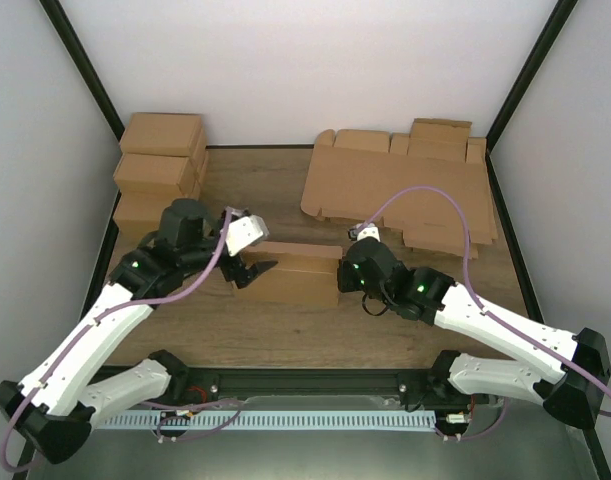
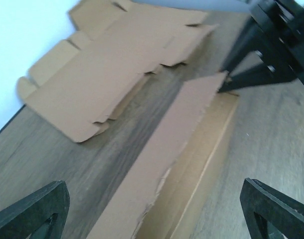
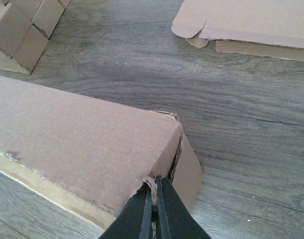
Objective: Fold the paper box
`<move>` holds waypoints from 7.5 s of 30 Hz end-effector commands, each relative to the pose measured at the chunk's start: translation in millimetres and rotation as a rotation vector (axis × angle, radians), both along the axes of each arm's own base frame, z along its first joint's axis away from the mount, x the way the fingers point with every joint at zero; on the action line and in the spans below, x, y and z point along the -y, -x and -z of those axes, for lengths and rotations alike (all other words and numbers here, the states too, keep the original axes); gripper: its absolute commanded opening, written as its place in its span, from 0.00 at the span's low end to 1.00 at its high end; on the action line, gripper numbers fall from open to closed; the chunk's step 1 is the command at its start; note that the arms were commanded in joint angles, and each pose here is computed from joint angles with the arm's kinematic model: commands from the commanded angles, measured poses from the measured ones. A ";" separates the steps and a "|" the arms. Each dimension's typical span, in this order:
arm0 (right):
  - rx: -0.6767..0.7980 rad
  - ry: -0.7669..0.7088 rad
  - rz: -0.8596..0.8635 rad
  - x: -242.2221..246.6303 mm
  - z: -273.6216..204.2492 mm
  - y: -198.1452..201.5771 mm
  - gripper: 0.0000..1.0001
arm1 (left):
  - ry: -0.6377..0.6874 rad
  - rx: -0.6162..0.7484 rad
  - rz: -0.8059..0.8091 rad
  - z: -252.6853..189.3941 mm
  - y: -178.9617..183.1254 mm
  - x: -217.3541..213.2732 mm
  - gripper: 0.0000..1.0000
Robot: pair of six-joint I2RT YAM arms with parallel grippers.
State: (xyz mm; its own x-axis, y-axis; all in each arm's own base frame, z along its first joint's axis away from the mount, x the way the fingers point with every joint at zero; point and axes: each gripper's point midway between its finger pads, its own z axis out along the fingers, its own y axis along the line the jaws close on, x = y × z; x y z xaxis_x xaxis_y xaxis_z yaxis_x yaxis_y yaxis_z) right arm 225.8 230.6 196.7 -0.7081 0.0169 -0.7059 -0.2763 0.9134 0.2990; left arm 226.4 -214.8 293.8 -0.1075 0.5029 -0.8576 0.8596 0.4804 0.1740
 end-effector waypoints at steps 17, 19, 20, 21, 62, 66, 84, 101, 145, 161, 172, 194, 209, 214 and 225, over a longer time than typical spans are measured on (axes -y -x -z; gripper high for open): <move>-0.132 0.169 -0.091 12.7 42.0 26.1 0.04 | -0.163 0.121 0.324 63.4 3.7 26.4 0.53; -0.131 0.168 -0.096 11.3 41.6 25.8 0.04 | -0.162 0.111 0.339 68.6 7.1 26.9 0.51; -0.131 0.168 -0.096 10.7 41.2 25.3 0.05 | -0.162 0.107 0.342 70.9 7.8 26.9 0.49; -0.131 0.168 -0.097 10.1 40.9 24.9 0.05 | -0.165 0.101 0.344 74.2 8.7 26.6 0.48; -0.128 -0.108 -0.431 -15.6 -52.6 67.7 0.74 | -0.210 0.006 0.334 119.3 14.8 26.3 0.37; -0.113 -0.124 -0.436 -13.5 -67.2 68.1 0.75 | -0.213 0.002 0.334 121.7 16.0 27.3 0.37; -0.092 -0.303 -0.417 -24.5 -99.0 43.9 0.78 | -0.190 0.030 0.327 100.9 19.5 31.3 0.61; -0.264 -0.567 -0.534 -42.0 -66.1 51.9 0.01 | -0.179 0.012 0.338 103.9 21.7 33.9 0.68; -0.326 -0.482 -0.450 -28.8 4.8 52.1 0.01 | 0.279 -0.339 -0.063 -29.8 42.2 19.5 1.00; -0.305 -0.468 -0.456 -27.7 -0.2 51.3 0.01 | 0.867 -1.123 -0.727 25.1 15.8 8.2 1.00; -0.291 -0.466 -0.470 -27.6 -4.8 52.4 0.01 | 0.924 -1.227 -0.836 47.5 10.6 9.4 1.00; -0.295 -0.463 -0.479 -28.7 -2.7 52.7 0.01 | 0.904 -1.250 -0.970 63.8 0.7 24.2 0.96; -0.294 -0.456 -0.478 -28.2 -1.4 52.3 0.01 | 0.899 -1.225 -1.106 66.7 3.8 11.7 0.86; -0.292 -0.458 -0.483 -28.7 -2.4 52.7 0.01 | 0.953 -1.215 -1.039 40.2 7.0 10.1 0.84; -0.295 -0.454 -0.484 -27.2 1.2 54.9 0.01 | 0.890 -1.299 -1.076 105.3 18.1 12.8 0.49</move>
